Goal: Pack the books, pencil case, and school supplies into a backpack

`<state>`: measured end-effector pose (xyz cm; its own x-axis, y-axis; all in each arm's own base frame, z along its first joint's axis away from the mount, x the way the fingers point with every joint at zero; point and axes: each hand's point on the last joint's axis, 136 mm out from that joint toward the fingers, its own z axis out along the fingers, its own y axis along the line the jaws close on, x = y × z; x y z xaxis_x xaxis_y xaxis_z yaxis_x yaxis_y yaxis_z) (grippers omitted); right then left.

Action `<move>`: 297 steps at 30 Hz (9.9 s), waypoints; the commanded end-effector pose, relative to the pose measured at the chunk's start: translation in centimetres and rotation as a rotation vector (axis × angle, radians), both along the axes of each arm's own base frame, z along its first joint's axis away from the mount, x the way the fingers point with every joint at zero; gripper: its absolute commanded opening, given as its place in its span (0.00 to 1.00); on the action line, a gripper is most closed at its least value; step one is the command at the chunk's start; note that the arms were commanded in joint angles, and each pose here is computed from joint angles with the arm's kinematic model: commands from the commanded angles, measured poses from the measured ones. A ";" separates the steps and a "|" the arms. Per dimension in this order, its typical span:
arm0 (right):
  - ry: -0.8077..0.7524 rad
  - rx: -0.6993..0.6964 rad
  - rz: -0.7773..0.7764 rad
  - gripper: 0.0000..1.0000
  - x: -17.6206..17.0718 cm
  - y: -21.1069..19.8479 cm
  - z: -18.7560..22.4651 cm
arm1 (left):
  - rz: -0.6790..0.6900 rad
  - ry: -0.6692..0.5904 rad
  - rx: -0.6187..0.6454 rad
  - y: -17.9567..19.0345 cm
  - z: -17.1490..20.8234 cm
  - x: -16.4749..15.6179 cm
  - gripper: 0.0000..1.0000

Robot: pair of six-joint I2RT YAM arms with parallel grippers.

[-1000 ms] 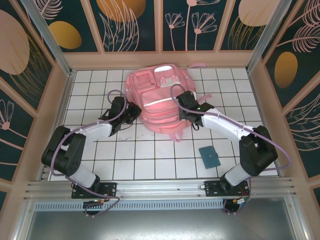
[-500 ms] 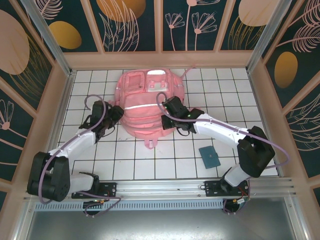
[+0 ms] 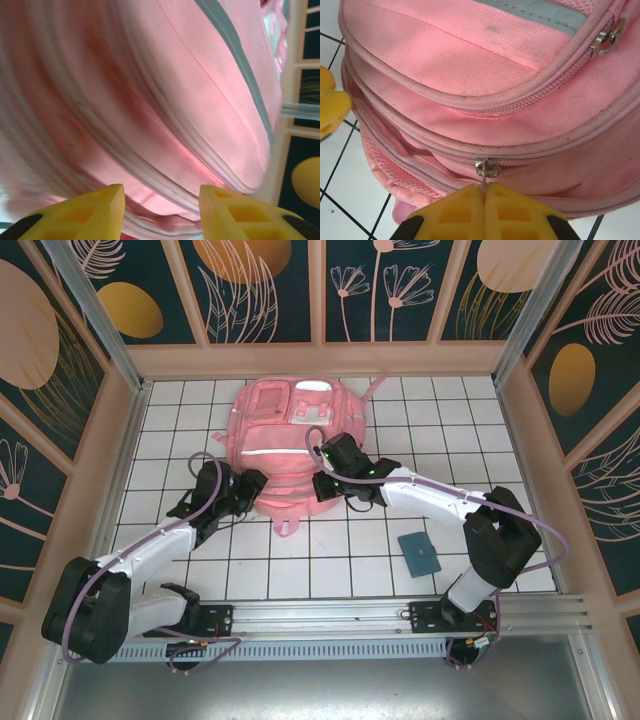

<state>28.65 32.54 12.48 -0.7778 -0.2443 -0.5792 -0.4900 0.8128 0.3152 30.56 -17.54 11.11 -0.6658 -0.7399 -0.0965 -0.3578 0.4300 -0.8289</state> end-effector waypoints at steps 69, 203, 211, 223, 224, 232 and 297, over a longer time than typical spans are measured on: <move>-0.400 0.119 0.247 0.00 6.8 -4.8 7.8 | -1.176 -0.697 1.118 -9.3 2.4 7.3 0.61; -0.337 0.110 0.603 0.00 0.3 -1.9 4.2 | -0.861 -0.916 0.874 -9.8 7.8 4.7 0.34; -0.410 0.065 0.351 0.00 5.2 -4.8 6.0 | -0.674 -0.798 0.845 -5.7 8.4 3.9 0.57; -0.423 0.032 0.164 0.00 9.1 -7.8 6.8 | -0.186 -0.452 0.722 4.0 6.9 5.7 0.72; -0.423 0.031 0.166 0.00 9.1 -7.9 6.8 | -0.181 -0.396 0.675 4.2 5.7 6.0 0.71; -0.409 0.016 0.175 0.00 8.4 -7.9 6.4 | -0.236 -0.185 0.382 1.3 0.4 8.0 0.52; 0.085 -0.393 -0.046 0.00 -0.5 -13.5 0.3 | 0.062 -0.252 0.102 0.8 1.6 12.1 0.00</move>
